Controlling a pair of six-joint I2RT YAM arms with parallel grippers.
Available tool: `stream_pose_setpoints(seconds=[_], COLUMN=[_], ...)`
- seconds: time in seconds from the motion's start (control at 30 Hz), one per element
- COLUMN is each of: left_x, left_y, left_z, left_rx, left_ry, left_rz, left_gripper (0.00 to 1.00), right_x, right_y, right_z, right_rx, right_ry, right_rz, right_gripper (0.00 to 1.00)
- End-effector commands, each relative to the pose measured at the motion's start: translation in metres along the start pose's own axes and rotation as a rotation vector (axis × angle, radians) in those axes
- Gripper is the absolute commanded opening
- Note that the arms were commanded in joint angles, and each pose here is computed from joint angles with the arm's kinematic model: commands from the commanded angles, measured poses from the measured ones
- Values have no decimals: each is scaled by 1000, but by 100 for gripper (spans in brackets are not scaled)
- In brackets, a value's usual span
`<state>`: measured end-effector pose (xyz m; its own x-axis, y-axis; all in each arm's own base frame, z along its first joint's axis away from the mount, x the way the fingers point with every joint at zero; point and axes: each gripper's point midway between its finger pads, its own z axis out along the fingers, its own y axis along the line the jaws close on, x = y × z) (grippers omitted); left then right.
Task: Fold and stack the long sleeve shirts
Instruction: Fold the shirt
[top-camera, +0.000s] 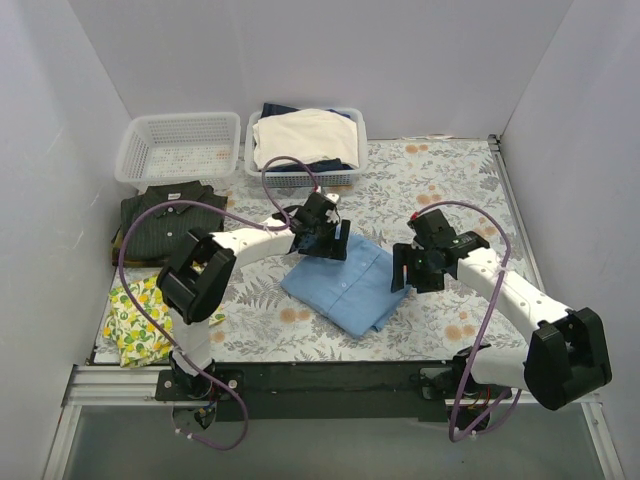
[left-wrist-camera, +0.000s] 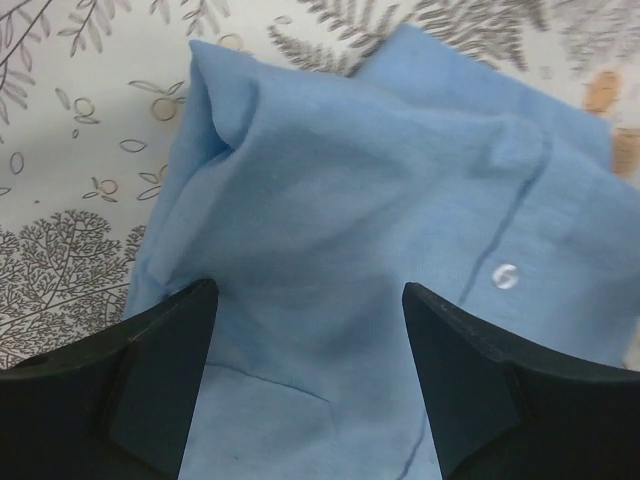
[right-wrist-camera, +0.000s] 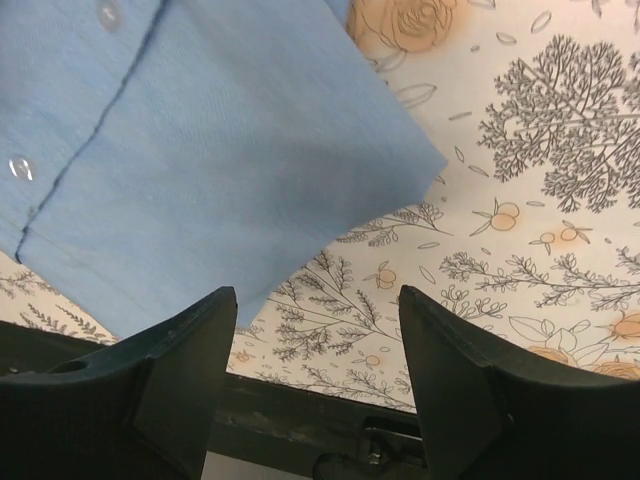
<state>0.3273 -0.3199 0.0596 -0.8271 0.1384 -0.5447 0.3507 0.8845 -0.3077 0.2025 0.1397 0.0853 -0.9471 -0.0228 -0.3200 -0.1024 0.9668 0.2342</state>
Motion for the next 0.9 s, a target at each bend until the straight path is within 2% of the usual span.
stream_pose_setpoints(seconds=[0.0, 0.1, 0.23, 0.43, 0.5, 0.7, 0.87], left_x=[-26, -21, -4, 34, 40, 53, 66], left_y=[20, 44, 70, 82, 80, 77, 75], left_z=[3, 8, 7, 3, 0, -14, -24], left_rx=[-141, -272, -377, -423, -417, -401, -384], left_ry=[-72, -51, -15, 63, 78, 101, 127], left_rz=[-12, -47, -181, -325, -349, -390, -421], left_gripper=[75, 75, 75, 75, 75, 74, 74], right_x=[17, 26, 24, 5, -3, -18, -24], right_y=[4, 6, 17, 36, 43, 40, 29], right_z=[4, 14, 26, 40, 45, 61, 81], right_rx=[-109, -163, -264, -417, -470, -450, -379], right_ry=[75, 118, 117, 85, 83, 52, 46], right_rz=[40, 56, 83, 145, 165, 183, 186], right_gripper=[75, 75, 75, 78, 83, 95, 96])
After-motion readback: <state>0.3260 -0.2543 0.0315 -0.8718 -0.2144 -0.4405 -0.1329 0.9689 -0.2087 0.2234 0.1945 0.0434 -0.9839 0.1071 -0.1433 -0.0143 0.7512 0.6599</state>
